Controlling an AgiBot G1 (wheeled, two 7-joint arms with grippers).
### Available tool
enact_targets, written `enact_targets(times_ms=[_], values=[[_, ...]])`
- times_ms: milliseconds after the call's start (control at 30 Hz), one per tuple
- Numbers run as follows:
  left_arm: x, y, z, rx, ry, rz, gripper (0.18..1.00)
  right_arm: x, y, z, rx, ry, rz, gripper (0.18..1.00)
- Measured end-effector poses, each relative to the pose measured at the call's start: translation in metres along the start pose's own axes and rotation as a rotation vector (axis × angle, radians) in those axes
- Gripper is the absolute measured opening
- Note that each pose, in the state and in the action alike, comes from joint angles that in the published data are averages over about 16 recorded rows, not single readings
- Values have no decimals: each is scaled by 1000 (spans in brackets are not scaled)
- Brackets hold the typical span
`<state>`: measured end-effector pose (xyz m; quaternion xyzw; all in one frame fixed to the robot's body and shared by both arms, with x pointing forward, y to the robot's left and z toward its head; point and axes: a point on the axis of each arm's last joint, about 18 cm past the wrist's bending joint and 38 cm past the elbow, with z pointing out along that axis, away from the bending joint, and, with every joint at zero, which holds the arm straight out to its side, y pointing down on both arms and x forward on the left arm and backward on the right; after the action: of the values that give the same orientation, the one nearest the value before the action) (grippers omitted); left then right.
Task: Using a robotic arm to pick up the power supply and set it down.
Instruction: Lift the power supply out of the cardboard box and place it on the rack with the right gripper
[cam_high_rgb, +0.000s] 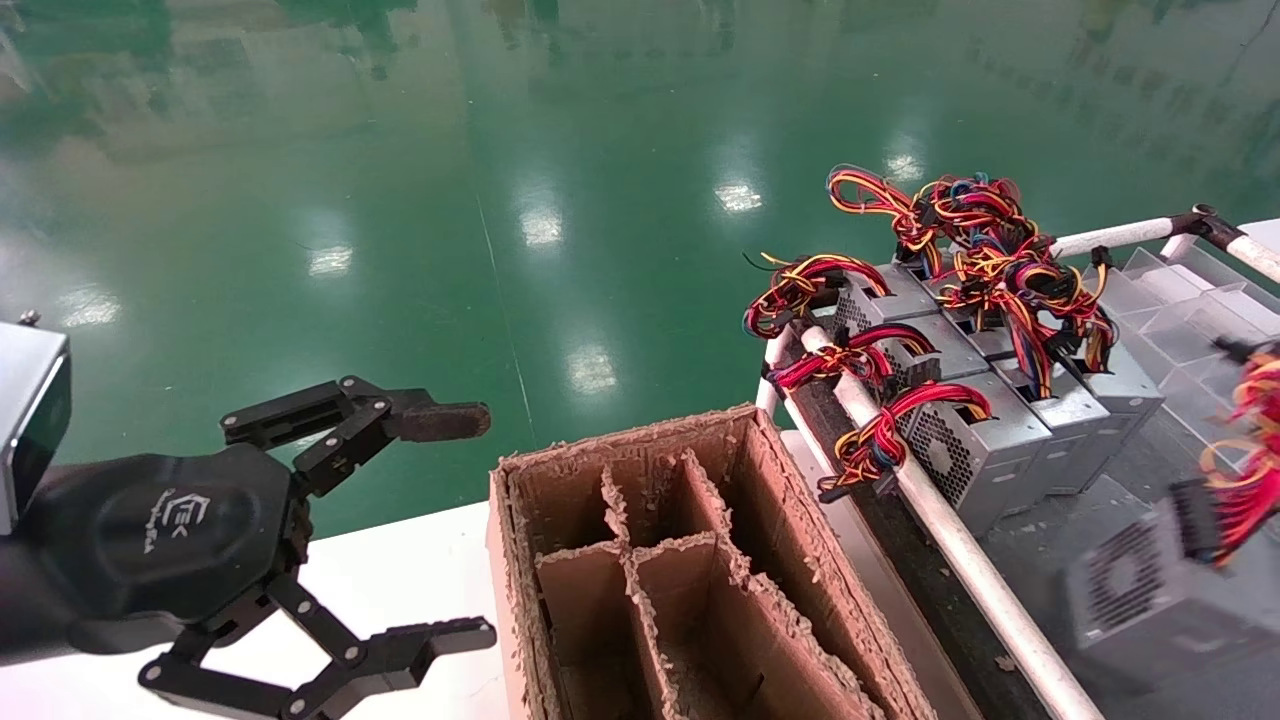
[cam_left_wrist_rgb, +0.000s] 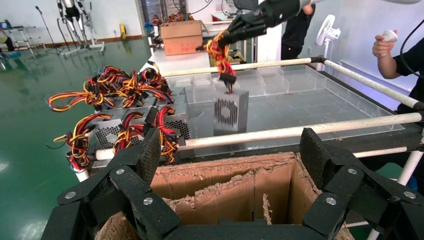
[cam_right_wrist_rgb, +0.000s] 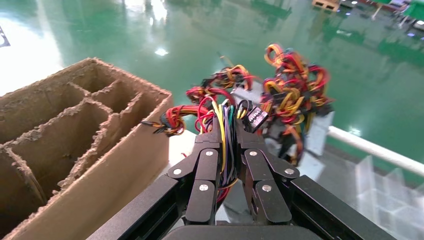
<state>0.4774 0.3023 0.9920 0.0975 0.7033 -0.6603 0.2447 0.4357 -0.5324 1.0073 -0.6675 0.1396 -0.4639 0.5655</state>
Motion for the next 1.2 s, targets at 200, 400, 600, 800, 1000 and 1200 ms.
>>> enact_targets(times_ms=[200,400,600,800,1000,1200], values=[[0,0,0,0,0,0,1001,-10,10,28,5,-23,4,234],[0,0,0,0,0,0,1001,-17,12,56,16,-27,-10,234],[0,0,0,0,0,0,1001,-19,11,77,26,-18,-23,234],[0,0,0,0,0,0,1001,-16,10,90,37,-6,-34,234],[0,0,0,0,0,0,1001,-14,9,98,49,-8,-37,234],[0,0,0,0,0,0,1001,-13,10,102,54,-22,-36,234]])
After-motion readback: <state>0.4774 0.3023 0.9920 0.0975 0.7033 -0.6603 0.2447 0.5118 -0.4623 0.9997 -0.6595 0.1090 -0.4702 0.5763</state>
